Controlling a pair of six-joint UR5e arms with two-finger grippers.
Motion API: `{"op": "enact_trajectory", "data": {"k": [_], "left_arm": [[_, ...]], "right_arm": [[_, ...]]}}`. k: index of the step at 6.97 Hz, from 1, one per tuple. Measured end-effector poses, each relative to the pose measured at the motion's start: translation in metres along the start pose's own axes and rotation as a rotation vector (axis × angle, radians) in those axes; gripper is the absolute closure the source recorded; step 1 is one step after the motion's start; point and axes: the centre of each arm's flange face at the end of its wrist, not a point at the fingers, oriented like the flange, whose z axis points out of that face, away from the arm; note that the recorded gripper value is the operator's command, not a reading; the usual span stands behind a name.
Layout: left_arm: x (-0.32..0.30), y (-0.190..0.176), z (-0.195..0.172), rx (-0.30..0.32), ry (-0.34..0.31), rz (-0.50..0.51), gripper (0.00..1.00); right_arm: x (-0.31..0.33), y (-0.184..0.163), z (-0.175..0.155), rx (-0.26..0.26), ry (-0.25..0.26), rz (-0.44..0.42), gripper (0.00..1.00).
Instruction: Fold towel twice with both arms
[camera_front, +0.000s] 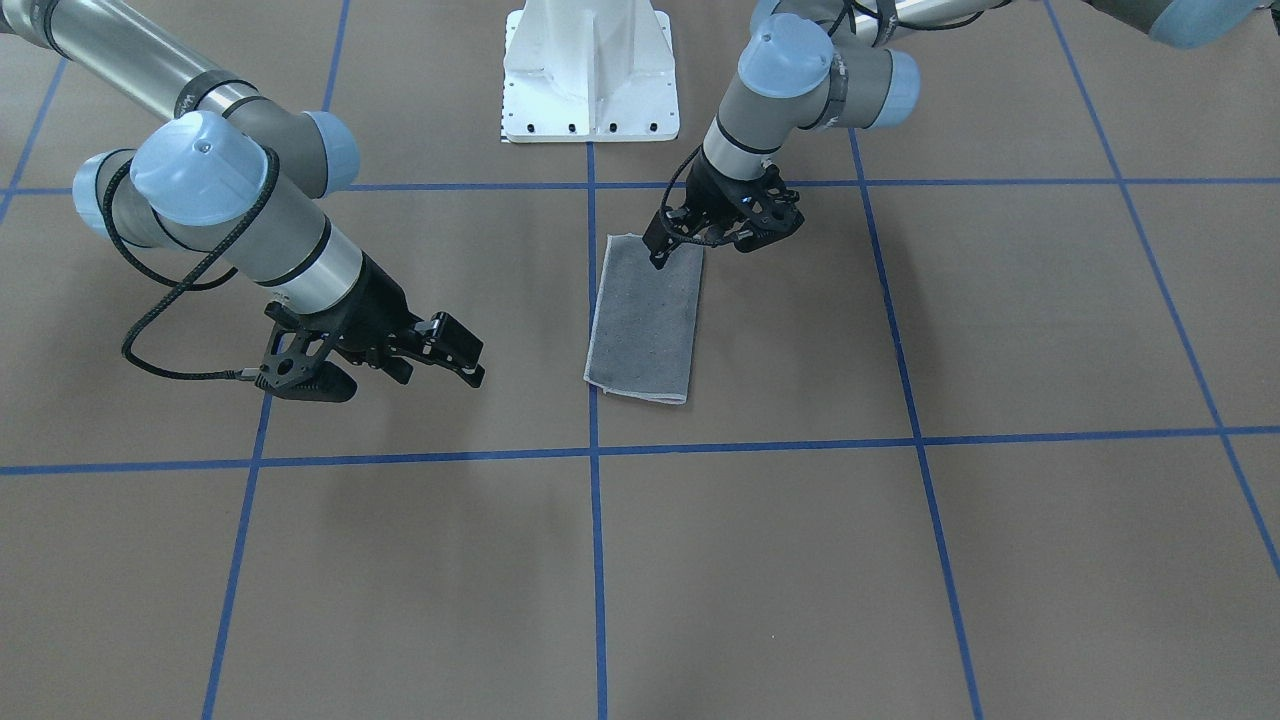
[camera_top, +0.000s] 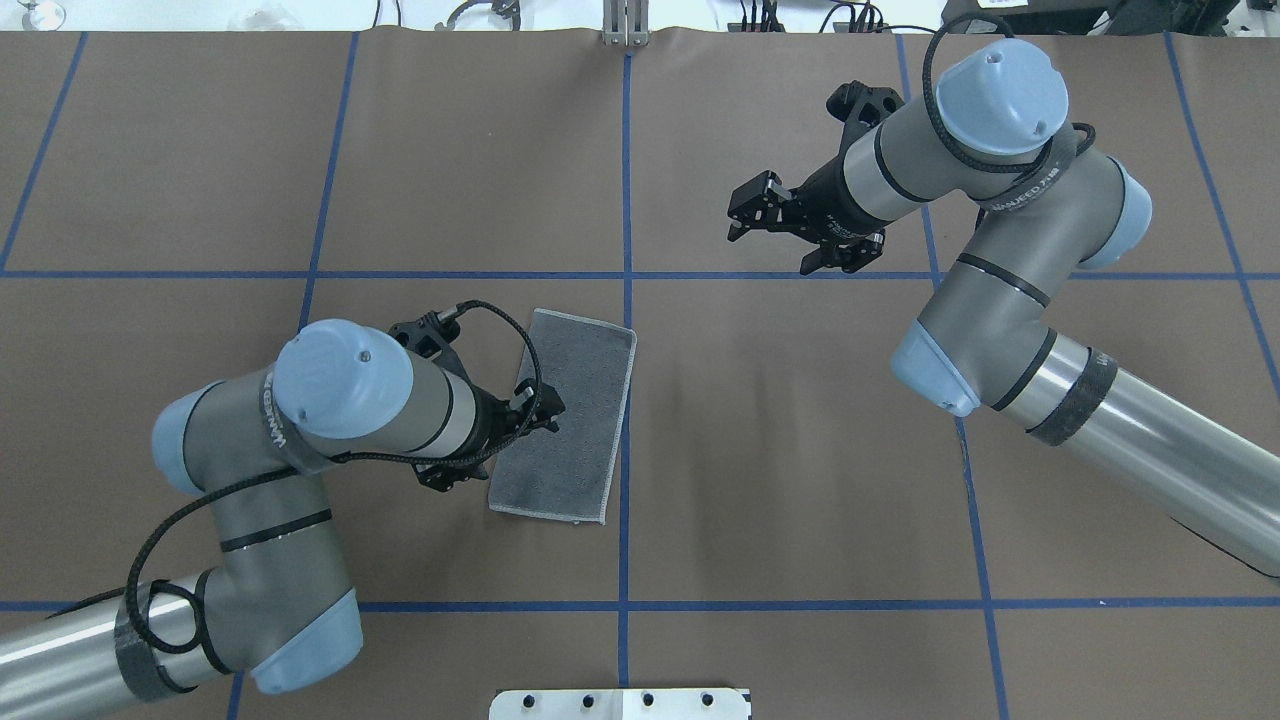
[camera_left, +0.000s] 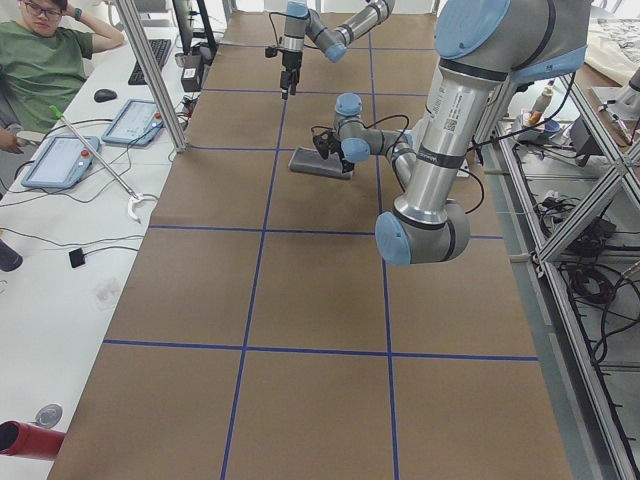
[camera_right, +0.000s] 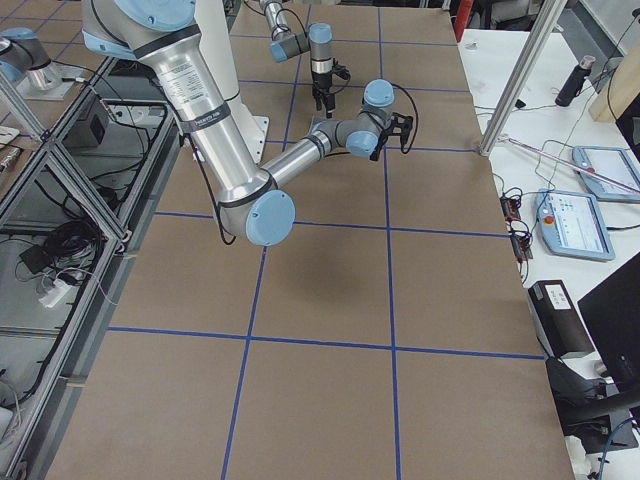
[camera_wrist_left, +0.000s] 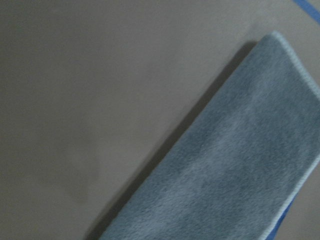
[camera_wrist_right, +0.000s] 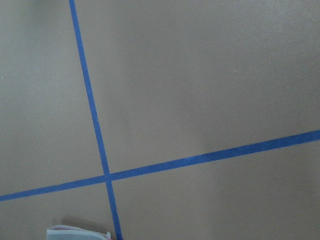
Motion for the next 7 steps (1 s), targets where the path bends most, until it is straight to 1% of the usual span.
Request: {"op": "enact_trajectory", "data": {"k": [2,4,5,6,7], "left_arm": [[-0.010,0.009,0.007,-0.005,-0.017,0.020,0.02],[-0.013,0.013,0.014,-0.009,-0.029,0.025,0.06],[-0.014,0.013,0.017,-0.009,-0.036,0.025,0.16],[-0.016,0.013,0.022,-0.009,-0.044,0.028,0.38],[-0.016,0.014,0.025,-0.010,-0.050,0.033,0.70]], "right_arm": [[-0.001,0.000,0.000,-0.001,-0.002,0.004,0.00],[-0.002,0.000,-0.001,-0.001,-0.004,0.004,0.00],[-0.002,0.000,-0.001,-0.002,-0.006,0.004,0.00],[-0.002,0.000,-0.002,-0.001,-0.006,0.004,0.00],[-0.002,-0.001,-0.003,0.001,-0.007,0.006,0.00]]}}
